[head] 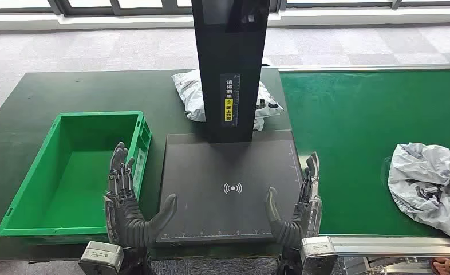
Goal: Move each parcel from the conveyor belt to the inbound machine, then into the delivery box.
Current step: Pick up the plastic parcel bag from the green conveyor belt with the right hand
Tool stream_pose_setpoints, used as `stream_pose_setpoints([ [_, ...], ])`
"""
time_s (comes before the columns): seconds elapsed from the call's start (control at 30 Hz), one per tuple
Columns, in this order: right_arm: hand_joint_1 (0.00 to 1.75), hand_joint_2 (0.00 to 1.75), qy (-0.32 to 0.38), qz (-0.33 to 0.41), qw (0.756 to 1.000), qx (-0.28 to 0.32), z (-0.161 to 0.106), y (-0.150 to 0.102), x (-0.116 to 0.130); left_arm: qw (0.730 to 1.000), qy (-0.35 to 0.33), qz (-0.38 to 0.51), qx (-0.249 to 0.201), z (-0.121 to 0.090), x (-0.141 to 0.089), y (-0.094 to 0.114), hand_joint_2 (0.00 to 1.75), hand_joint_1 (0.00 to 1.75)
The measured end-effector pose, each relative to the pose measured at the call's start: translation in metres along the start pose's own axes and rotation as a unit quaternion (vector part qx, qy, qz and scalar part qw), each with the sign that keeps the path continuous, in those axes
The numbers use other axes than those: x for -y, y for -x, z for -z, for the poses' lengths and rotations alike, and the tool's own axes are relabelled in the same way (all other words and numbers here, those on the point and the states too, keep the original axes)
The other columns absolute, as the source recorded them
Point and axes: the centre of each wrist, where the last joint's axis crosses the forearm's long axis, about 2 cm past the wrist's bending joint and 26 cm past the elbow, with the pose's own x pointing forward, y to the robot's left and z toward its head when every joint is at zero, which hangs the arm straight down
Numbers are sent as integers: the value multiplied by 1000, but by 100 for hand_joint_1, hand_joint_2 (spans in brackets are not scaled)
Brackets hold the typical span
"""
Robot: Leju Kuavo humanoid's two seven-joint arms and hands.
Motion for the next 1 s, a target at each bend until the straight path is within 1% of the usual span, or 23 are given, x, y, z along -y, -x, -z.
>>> stream_pose_setpoints([
  [0.63, 0, 175, -5, -6, 1000, -7, -4, -1, -2, 1000, 7, 2, 1, 1, 1, 0, 175, 0],
  [1.0, 0, 175, -11, 0, 1000, -9, -1, -2, -5, 1000, 6, 2, -2, 1, 0, 1, 175, 0],
])
